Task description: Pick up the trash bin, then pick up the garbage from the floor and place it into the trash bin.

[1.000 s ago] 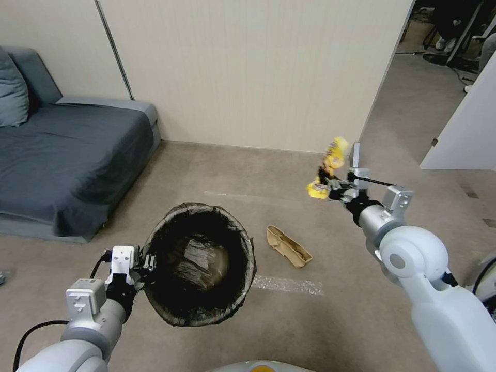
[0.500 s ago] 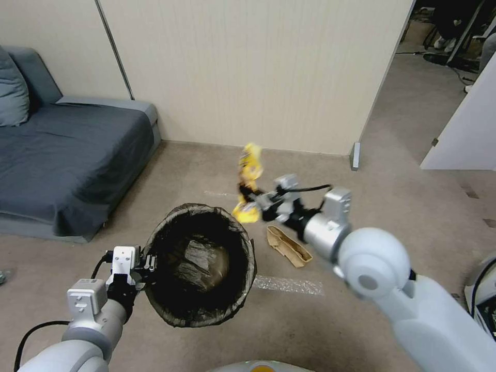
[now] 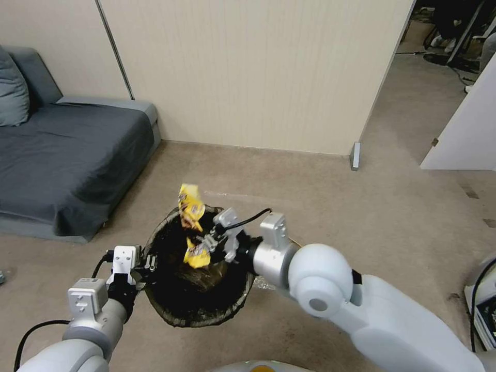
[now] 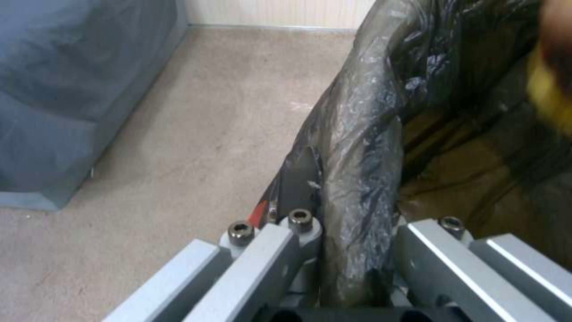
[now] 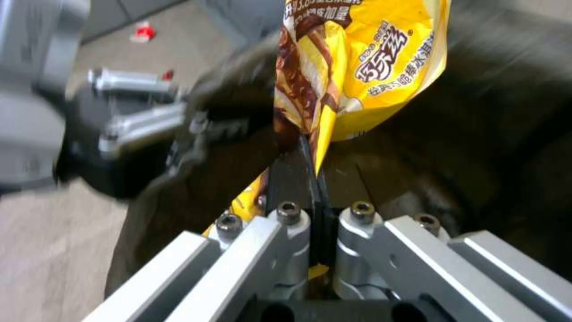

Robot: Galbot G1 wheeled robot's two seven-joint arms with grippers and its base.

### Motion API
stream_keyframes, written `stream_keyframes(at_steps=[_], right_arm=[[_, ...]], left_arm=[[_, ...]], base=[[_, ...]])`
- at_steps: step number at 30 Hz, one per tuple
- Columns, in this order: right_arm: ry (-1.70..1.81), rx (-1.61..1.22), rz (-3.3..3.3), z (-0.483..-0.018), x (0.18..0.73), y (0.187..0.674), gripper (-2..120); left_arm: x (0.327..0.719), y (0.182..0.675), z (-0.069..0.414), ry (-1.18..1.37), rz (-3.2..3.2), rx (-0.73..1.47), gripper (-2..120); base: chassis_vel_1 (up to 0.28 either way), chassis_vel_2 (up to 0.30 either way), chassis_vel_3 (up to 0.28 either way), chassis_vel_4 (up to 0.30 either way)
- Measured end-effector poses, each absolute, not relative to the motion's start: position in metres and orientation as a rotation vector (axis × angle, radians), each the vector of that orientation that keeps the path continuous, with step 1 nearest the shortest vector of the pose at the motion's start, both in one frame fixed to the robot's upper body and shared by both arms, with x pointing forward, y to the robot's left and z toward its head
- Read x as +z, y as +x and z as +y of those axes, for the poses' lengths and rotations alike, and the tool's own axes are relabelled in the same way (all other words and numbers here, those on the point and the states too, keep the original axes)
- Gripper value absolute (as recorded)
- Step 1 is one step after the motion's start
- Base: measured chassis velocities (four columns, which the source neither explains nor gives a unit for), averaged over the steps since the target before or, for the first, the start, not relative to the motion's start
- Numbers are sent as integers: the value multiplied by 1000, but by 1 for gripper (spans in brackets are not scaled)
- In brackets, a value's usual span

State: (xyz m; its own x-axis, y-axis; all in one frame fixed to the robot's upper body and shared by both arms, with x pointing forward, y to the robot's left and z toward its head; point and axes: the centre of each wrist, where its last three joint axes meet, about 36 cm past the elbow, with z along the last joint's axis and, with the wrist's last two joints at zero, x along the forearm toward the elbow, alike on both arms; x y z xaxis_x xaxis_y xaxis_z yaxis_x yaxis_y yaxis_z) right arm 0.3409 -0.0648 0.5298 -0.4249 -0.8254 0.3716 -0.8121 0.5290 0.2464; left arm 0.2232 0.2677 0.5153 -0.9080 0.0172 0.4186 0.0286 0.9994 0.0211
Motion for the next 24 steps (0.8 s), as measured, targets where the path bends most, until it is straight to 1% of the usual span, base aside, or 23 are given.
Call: stream_keyframes(at_steps=[7, 8, 9, 12, 13, 15, 16, 17, 20, 21, 24], right_arm=[[1295, 51, -2265, -52, 522, 334, 0], [1283, 66, -2255, -49, 521, 332, 3], [1283, 66, -2255, -49, 521, 332, 3], [1277, 78, -2241, -43, 518, 327, 18], [1277, 78, -2241, -43, 518, 327, 18], [1264, 83, -2241, -40, 517, 326, 27], [1259, 84, -2242, -38, 517, 325, 34], [1259, 84, -2242, -38, 517, 325, 34], [1267, 74, -2245, -36, 520, 324, 46], [1267, 74, -2245, -36, 520, 324, 46], [1281, 61, -2257, -34, 527, 322, 62]], left_arm=[[515, 223, 267, -34, -2708, -35, 1], [515, 223, 267, -33, -2708, -33, 1], [515, 223, 267, -33, -2708, -33, 1], [515, 223, 267, -31, -2708, -28, 1], [515, 223, 267, -31, -2708, -28, 1], [515, 223, 267, -30, -2706, -27, 1], [515, 223, 268, -28, -2705, -28, 1], [515, 223, 268, -28, -2705, -28, 1], [515, 222, 268, -25, -2703, -28, 1], [515, 222, 268, -25, -2703, -28, 1], [515, 222, 268, -21, -2703, -24, 1]], base=[[0, 0, 0, 0], [0, 0, 0, 0], [0, 0, 0, 0], [0, 0, 0, 0], [0, 0, 0, 0], [0, 0, 0, 0], [0, 0, 0, 0], [0, 0, 0, 0], [0, 0, 0, 0], [0, 0, 0, 0], [0, 0, 0, 0]])
